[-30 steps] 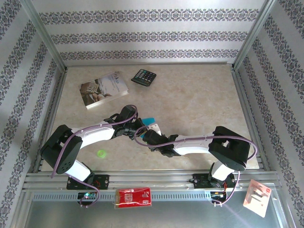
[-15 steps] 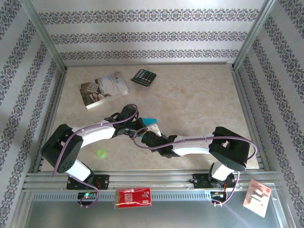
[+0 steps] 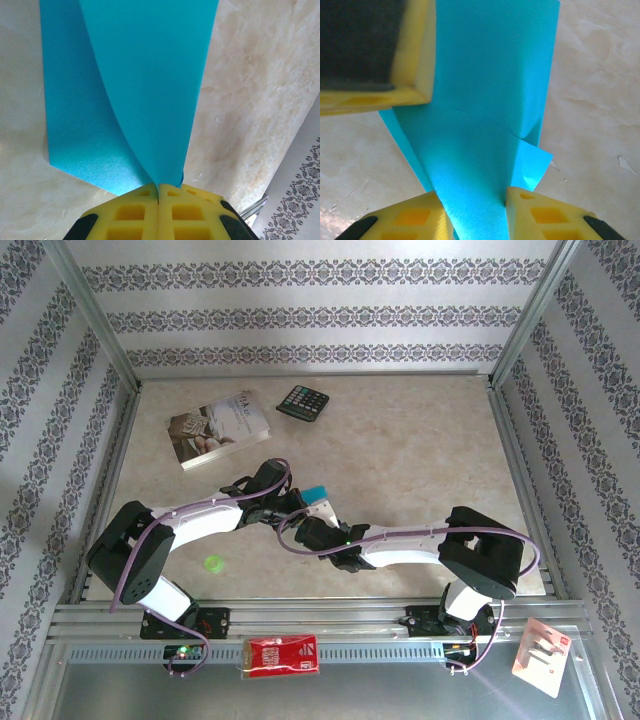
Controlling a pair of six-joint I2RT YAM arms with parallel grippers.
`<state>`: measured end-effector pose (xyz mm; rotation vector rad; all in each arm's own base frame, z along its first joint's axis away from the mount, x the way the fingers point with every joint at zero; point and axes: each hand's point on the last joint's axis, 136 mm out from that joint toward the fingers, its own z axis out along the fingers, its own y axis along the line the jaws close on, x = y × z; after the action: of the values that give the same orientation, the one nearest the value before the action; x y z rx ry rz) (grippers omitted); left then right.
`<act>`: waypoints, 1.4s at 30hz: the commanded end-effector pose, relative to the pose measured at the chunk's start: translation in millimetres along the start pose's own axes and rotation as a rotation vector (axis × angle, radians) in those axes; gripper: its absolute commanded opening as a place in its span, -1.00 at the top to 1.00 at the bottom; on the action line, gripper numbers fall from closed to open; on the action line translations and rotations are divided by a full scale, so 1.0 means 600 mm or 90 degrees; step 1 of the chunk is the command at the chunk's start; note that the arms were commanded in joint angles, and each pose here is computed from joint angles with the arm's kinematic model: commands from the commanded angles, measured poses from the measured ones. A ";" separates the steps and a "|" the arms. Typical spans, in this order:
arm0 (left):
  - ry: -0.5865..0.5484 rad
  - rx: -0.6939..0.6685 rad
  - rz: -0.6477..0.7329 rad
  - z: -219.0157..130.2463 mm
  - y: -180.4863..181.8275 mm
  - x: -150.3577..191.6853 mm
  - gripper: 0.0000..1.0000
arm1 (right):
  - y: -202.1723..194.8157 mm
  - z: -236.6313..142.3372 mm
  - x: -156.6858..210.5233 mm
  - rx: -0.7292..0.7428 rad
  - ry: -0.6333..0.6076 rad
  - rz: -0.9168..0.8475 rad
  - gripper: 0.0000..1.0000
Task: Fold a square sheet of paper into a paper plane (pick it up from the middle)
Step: Fourth fold the wing at the center of the table.
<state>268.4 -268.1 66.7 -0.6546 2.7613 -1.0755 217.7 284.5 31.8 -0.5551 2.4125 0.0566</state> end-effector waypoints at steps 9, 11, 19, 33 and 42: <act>0.013 -0.019 0.003 -0.001 0.002 -0.001 1.00 | -0.011 0.004 0.010 0.036 0.009 -0.028 0.42; 0.013 -0.018 0.006 -0.001 0.001 -0.002 1.00 | -0.011 0.003 0.011 0.036 0.009 -0.028 0.45; 0.015 -0.022 0.009 0.000 0.004 -0.001 1.00 | -0.015 0.000 0.010 0.036 0.006 -0.025 0.60; 0.015 -0.027 0.013 0.002 0.009 -0.004 1.00 | -0.023 -0.009 0.017 0.033 0.005 -0.019 0.52; 0.017 -0.027 0.013 0.004 0.011 -0.003 1.00 | -0.024 -0.005 0.023 0.034 0.011 -0.018 0.54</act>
<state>267.7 -268.3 63.5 -0.6176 2.7864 -1.0559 216.0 275.5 29.7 -0.5581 2.4146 0.0188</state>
